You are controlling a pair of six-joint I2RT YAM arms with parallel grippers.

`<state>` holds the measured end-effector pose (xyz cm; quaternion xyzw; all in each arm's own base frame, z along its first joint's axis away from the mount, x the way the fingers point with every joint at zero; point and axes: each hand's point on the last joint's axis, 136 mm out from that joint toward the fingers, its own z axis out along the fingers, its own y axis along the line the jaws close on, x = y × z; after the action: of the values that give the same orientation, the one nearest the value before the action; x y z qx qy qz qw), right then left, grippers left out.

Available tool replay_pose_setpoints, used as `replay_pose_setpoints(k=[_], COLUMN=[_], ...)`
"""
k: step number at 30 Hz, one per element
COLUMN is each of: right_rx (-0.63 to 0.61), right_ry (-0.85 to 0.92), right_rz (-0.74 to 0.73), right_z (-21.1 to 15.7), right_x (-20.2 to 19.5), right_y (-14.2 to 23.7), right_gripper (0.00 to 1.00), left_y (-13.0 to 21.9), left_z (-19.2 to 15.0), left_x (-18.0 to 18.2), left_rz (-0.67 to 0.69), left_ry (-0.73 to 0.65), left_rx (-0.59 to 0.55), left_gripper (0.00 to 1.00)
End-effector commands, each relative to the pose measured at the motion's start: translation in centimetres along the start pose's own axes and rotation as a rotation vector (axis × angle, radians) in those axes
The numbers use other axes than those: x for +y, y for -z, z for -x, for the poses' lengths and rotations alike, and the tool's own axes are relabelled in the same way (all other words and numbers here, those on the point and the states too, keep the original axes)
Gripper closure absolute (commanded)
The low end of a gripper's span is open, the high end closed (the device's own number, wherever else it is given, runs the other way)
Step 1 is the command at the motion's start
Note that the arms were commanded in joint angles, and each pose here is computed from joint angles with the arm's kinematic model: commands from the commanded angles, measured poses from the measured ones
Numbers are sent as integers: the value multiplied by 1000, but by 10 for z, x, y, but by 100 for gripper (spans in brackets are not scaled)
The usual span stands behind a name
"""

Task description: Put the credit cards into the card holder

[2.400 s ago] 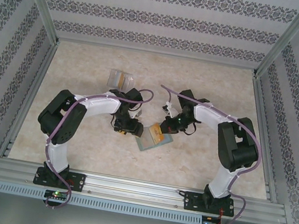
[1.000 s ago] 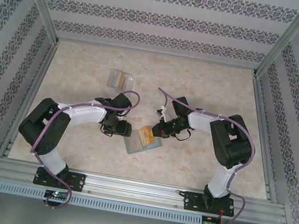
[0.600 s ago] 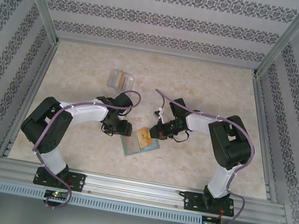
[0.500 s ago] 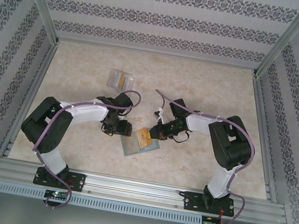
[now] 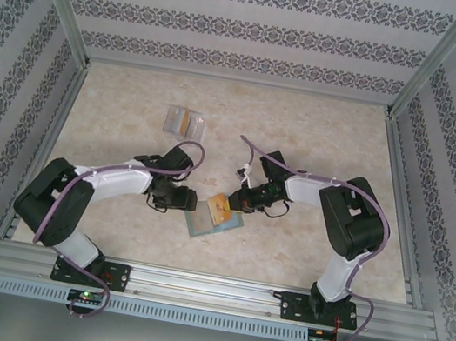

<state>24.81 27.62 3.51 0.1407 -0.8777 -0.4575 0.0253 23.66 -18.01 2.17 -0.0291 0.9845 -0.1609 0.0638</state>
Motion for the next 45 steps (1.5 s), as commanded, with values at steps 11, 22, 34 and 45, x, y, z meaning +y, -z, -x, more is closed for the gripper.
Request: replay_pose_setpoints(k=[11,22,34,45], right_rx=[-70,-144,-162,-177], right_ry=[-47,-88,-82,-85], right_rz=[-54,25,11,30], right_z=[8,18,20,10], right_x=[-27,-18,-17,-9], right_y=[15,19,21,31], right_gripper=[100,100,100,100], left_y=[-23,-31,-25,-33], left_z=[-44,-29,-18,-2], left_x=[-50,-80,-95,-91], left_rz=[-249,-331,-369,-304], left_ry=[0,-31,-38,-50], left_rx=[153,188,179,161], left_gripper=[64,65,63,66])
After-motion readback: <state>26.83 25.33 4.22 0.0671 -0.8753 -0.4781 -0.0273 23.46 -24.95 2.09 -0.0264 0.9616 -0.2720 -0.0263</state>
